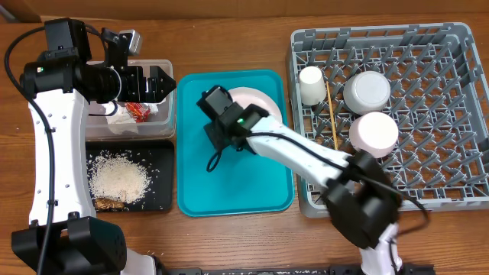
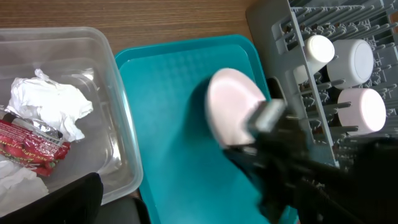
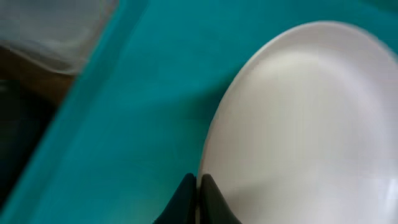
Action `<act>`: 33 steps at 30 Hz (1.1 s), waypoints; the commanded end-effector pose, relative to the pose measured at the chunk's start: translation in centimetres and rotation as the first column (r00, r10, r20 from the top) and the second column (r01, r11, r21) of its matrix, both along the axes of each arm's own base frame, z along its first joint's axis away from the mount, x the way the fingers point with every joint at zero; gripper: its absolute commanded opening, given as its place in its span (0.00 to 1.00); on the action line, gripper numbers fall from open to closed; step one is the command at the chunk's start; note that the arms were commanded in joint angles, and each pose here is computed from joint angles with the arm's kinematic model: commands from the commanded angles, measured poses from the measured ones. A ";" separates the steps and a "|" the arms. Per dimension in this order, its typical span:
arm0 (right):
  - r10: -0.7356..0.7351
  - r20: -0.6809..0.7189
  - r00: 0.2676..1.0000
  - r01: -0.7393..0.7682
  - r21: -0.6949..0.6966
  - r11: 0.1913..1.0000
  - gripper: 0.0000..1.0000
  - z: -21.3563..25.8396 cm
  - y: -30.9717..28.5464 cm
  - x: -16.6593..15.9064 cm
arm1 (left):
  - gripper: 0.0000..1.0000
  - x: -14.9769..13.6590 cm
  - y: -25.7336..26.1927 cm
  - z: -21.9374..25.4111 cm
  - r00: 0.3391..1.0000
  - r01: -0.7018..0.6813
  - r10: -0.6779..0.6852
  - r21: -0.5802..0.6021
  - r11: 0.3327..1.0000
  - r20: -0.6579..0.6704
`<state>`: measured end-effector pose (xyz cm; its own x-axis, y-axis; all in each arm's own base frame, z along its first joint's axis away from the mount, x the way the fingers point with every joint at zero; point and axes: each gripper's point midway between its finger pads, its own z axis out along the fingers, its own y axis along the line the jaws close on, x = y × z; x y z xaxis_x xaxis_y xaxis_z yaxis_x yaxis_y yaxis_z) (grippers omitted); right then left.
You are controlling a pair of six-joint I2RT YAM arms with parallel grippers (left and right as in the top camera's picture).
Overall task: Sort waste into correct bins and load items into the dishwasher
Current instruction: 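Lift the pink plate and carry it over the rack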
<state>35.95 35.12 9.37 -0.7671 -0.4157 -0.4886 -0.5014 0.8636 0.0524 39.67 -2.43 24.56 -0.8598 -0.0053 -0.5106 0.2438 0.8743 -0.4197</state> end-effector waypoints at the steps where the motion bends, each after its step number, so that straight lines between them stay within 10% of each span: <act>1: -0.004 0.063 0.998 -0.005 0.150 0.989 0.04 8.5 -0.7 -0.9 | 1.00 0.2 -0.2 1.2 1.000 0.001 -0.001 0.004 1.000 0.030; 14: -0.047 -0.018 0.999 0.049 0.529 0.847 0.04 23.2 -13.3 -3.9 | 1.00 0.2 -0.2 1.2 1.000 0.001 -0.001 0.004 1.000 0.030; 33: -0.106 -0.256 0.961 0.260 0.702 0.664 0.04 19.1 -24.0 -2.6 | 1.00 0.2 -0.2 1.2 1.000 0.001 -0.001 0.004 1.000 0.030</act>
<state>33.84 10.04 28.45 -0.8848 0.1914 -0.4249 -0.2055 0.6580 0.7244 39.67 -2.43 24.56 -0.8598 -0.0053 -0.5106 0.2438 0.8743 -0.4197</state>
